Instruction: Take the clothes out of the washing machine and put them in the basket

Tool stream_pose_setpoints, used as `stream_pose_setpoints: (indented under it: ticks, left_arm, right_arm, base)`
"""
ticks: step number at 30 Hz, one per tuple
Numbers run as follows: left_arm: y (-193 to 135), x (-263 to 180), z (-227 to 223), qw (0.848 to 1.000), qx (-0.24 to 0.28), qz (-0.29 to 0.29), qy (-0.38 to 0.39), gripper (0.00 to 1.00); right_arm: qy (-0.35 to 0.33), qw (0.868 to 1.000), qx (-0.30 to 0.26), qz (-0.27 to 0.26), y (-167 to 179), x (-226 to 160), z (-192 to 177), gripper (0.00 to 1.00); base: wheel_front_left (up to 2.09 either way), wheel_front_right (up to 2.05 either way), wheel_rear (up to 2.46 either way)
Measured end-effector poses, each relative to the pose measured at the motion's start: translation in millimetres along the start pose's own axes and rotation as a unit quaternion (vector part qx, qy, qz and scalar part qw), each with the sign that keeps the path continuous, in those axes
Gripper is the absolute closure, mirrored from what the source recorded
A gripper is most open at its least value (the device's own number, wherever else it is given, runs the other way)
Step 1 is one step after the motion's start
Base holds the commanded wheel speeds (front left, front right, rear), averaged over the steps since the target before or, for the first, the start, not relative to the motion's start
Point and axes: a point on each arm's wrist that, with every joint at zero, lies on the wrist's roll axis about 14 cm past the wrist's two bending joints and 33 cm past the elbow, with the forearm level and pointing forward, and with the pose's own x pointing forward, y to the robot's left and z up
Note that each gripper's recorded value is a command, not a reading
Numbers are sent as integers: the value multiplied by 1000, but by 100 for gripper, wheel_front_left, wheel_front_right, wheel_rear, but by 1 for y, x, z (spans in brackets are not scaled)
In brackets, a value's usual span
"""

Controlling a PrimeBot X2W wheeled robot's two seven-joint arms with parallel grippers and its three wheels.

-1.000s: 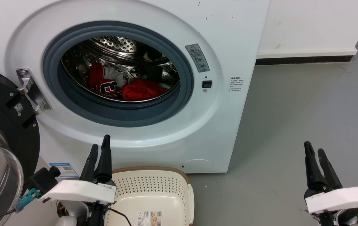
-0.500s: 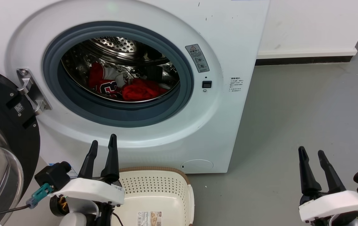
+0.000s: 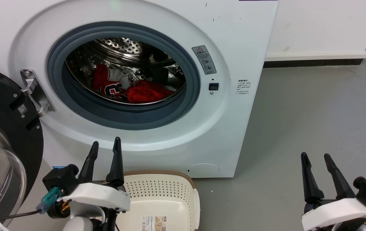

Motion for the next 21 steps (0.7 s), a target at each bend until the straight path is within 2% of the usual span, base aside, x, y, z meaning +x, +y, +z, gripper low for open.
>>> stream_pose_setpoints:
  ticks: [21]
  left_arm:
    - [4, -2, 1, 995, 104, 0, -10, 0]
  right_arm:
    - [12, 995, -103, 15, 5, -3, -4, 0]
  base:
    - [0, 0, 0]
